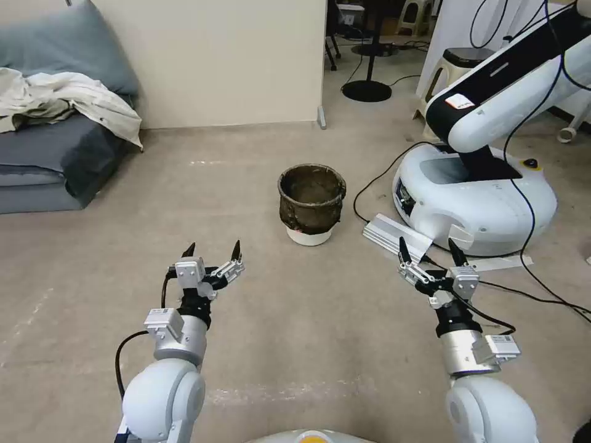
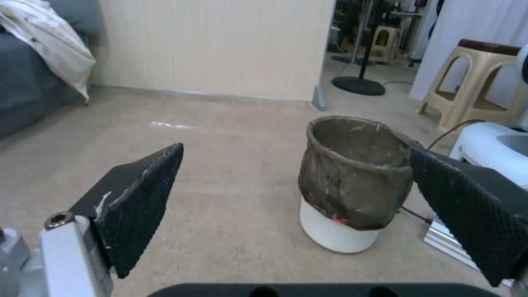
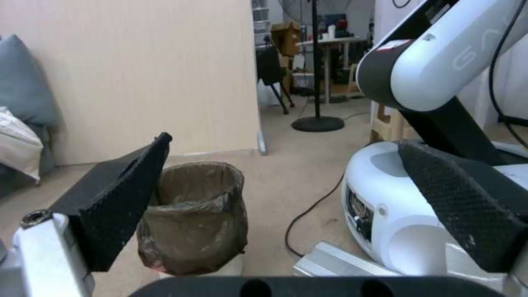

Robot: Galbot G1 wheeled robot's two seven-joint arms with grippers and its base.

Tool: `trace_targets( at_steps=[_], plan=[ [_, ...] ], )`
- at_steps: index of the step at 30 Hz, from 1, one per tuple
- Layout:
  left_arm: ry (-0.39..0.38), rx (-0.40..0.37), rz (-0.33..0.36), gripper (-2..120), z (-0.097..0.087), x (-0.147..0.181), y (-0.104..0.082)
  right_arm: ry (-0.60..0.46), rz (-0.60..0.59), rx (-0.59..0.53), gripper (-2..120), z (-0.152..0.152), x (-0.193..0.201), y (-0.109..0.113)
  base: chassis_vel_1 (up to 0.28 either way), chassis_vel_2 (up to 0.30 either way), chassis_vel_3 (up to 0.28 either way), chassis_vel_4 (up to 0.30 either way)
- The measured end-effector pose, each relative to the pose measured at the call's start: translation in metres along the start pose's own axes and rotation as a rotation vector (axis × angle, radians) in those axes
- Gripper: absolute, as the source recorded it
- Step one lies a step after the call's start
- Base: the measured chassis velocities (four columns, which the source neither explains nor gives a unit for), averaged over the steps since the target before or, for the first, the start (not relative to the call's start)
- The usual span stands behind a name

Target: Pick up the trash can from the floor.

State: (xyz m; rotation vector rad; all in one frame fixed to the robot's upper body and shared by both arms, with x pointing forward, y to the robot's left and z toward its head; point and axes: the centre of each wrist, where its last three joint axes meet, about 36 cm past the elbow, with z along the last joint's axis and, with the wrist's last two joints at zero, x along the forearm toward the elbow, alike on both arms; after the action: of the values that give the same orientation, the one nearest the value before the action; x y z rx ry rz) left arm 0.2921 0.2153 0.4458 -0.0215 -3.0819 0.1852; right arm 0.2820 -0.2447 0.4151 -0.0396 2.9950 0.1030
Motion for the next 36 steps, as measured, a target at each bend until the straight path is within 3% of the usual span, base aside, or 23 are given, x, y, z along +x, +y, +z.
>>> trace_targets(
  at_steps=[36],
  plan=[
    [-0.001, 0.000, 0.000, 100, 0.0000, -0.0002, 0.0000, -0.002, -0.001, 0.000, 100, -0.0001, 0.0000, 0.0000, -0.010, 0.010, 0.010, -0.010]
  ],
)
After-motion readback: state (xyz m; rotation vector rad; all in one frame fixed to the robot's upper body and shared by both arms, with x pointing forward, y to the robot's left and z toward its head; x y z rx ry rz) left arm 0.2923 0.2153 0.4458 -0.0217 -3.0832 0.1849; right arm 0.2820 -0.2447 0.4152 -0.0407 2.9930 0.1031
